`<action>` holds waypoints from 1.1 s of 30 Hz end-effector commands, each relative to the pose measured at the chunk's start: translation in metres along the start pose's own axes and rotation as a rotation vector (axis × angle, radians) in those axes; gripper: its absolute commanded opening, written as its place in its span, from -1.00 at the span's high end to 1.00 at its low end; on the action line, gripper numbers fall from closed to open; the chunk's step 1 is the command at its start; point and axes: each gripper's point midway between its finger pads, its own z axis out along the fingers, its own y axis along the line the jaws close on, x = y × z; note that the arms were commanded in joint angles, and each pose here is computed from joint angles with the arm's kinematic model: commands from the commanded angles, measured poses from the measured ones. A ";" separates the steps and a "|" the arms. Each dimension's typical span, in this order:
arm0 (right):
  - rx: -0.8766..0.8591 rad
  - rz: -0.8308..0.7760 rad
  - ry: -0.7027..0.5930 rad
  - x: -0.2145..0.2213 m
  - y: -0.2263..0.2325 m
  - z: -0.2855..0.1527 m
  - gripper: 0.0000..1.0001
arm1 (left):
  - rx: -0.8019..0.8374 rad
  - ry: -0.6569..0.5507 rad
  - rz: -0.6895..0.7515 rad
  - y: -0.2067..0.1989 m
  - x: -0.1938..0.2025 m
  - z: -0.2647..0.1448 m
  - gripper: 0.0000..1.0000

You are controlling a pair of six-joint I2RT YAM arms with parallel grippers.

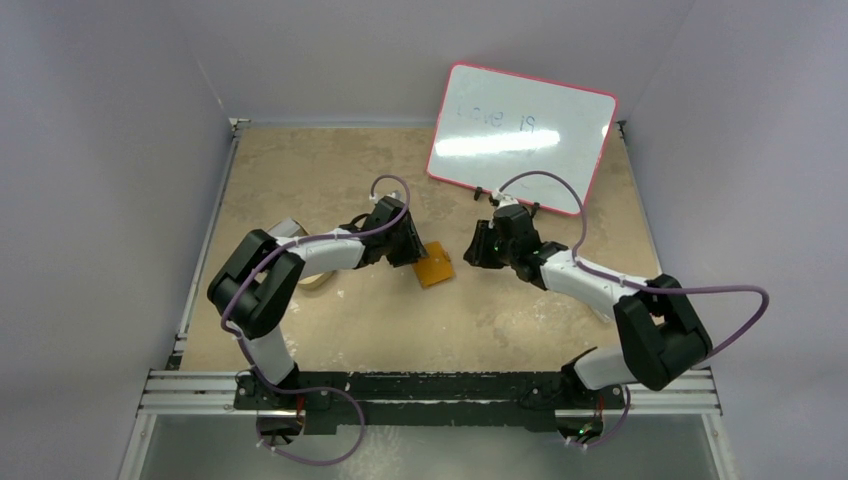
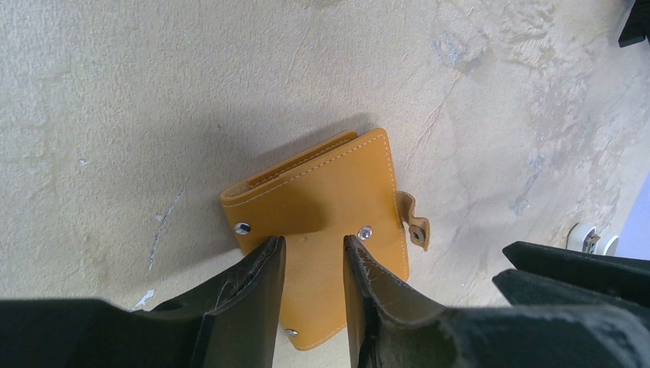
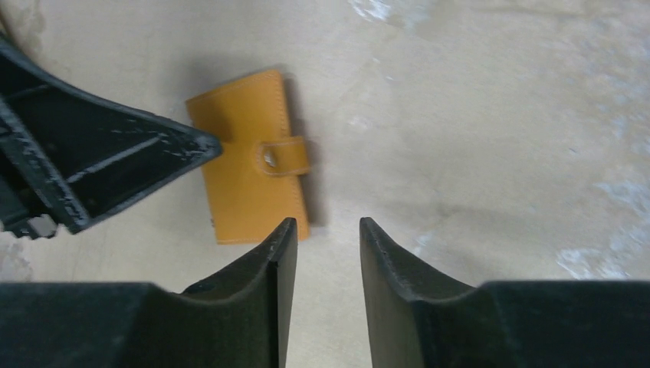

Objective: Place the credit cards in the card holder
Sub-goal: Open the card holder at the center of the board.

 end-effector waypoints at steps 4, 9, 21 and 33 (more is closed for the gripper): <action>-0.045 -0.156 -0.064 -0.034 0.049 0.017 0.15 | -0.014 0.003 0.004 0.007 0.002 0.003 0.40; 0.008 -0.211 -0.026 -0.031 0.048 0.037 0.14 | -0.010 0.000 0.004 0.006 0.001 0.004 0.43; 0.109 -0.212 0.053 -0.010 0.028 0.046 0.52 | -0.007 -0.006 0.003 0.007 0.001 0.007 0.49; -0.025 -0.106 0.008 -0.017 0.049 0.001 1.00 | -0.008 -0.045 0.065 -0.011 -0.038 -0.006 0.33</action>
